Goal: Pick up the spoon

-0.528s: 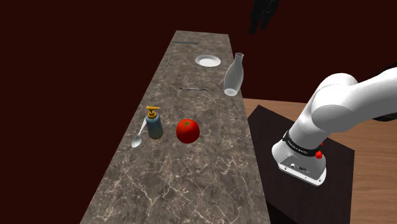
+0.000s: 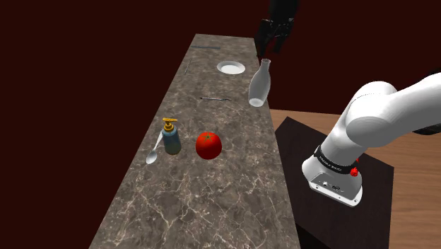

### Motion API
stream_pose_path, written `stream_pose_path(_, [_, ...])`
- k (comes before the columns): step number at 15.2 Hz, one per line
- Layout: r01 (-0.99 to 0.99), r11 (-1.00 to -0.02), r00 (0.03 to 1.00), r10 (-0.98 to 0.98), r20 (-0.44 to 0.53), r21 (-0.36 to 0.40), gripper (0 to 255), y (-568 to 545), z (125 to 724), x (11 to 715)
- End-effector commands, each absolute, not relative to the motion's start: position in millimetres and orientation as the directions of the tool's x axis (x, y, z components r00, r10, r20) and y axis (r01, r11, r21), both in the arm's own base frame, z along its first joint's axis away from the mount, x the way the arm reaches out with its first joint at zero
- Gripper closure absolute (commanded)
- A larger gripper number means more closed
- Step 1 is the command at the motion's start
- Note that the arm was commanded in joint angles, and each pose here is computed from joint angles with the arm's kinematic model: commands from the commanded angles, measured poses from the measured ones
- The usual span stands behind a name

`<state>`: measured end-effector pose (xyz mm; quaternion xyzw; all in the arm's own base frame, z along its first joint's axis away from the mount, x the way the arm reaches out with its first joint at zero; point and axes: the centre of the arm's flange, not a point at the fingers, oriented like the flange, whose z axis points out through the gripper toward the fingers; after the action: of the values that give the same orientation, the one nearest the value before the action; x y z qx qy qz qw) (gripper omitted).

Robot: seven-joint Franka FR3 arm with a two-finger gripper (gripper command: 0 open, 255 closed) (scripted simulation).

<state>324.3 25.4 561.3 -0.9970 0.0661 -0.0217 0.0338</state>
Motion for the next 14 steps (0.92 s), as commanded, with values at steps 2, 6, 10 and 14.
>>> stream_pose_path(2, [-0.192, -0.978, 0.98, -0.195, 0.03, -0.082, 0, 53, 538, 339])
stream_pose_path(6, [-0.269, -0.958, 0.962, -0.271, 0.014, -0.095, 0, 87, 504, 359])
stream_pose_path(10, [-0.344, -0.933, 0.938, -0.346, -0.002, -0.107, 0, 120, 470, 381])
stream_pose_path(14, [-0.418, -0.901, 0.908, -0.419, -0.019, -0.118, 0, 151, 437, 405])
